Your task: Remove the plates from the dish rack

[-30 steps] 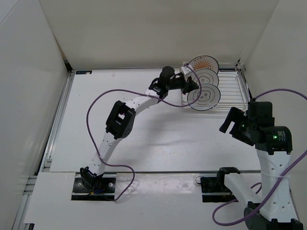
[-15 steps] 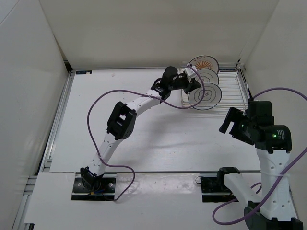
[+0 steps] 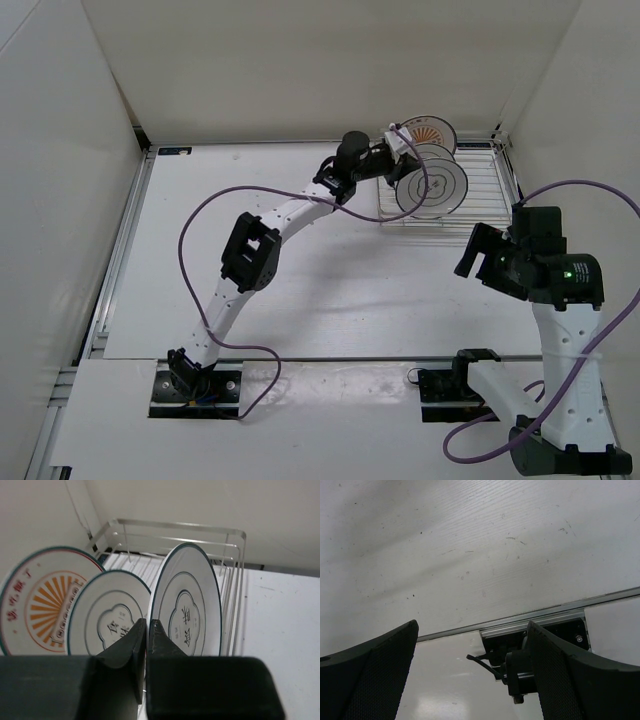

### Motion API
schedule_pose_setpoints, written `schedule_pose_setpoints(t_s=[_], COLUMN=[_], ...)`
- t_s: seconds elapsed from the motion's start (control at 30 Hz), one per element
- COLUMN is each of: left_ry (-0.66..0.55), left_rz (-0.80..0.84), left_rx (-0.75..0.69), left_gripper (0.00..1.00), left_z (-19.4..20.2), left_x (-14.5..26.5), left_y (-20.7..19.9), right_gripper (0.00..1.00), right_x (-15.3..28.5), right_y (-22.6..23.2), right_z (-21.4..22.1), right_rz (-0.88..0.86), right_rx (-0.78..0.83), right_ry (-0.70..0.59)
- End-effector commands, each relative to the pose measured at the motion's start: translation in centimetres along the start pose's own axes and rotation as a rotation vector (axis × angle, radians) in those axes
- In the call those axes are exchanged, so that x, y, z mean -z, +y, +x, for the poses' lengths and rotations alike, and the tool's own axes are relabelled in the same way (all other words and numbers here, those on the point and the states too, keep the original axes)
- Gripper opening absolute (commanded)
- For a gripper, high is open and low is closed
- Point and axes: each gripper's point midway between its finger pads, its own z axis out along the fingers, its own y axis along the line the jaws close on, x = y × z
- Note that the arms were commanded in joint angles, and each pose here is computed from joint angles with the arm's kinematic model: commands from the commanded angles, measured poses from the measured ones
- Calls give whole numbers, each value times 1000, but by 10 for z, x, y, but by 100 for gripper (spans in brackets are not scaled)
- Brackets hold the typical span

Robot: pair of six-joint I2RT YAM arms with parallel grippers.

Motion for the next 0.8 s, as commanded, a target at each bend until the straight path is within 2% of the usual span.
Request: schedule_pose_setpoints(t_s=[0.0, 0.27, 0.3, 0.33, 0.4, 0.43, 0.6, 0.63, 0.67, 0.7, 0.73, 0.77], left_ry=[-253, -299, -289, -312, -281, -299, -183, -127, -128, -102, -18, -15], left_rz=[-57, -96, -102, -107, -121, -132, -155, -155, -140, -170, -179, -183], left_rx=[-156, -173, -143, -150, -131, -132, 32, 109, 125, 147, 214, 214], left_gripper=[0, 0, 0, 0, 0, 0, 0, 0, 0, 0, 0, 0], left_z=[-153, -183, -177, -191, -179, -197, -186, -177, -191, -186, -164, -175], left_x=[26, 43, 45, 52, 63, 77, 130, 144, 158, 174, 192, 208], left_y=[11, 25, 25, 25, 29, 31, 42, 35, 26, 35, 22, 13], right_gripper=[90, 90, 90, 90, 90, 90, 90, 90, 90, 90, 90, 90], right_x=[23, 17, 16, 14, 9, 7, -12, -16, -21, -25, -30, -33], right_y=[-26, -26, -25, -25, -24, -24, -23, -23, -23, -23, -23, -23], right_z=[67, 71, 71, 72, 73, 75, 82, 82, 82, 82, 82, 83], right_rz=[98, 97, 96, 95, 86, 88, 72, 69, 68, 68, 72, 72], right_rx=[15, 9, 7, 5, 9, 9, 26, 33, 33, 34, 36, 31], right_ry=[278, 292, 296, 299, 311, 322, 354, 352, 353, 355, 360, 366])
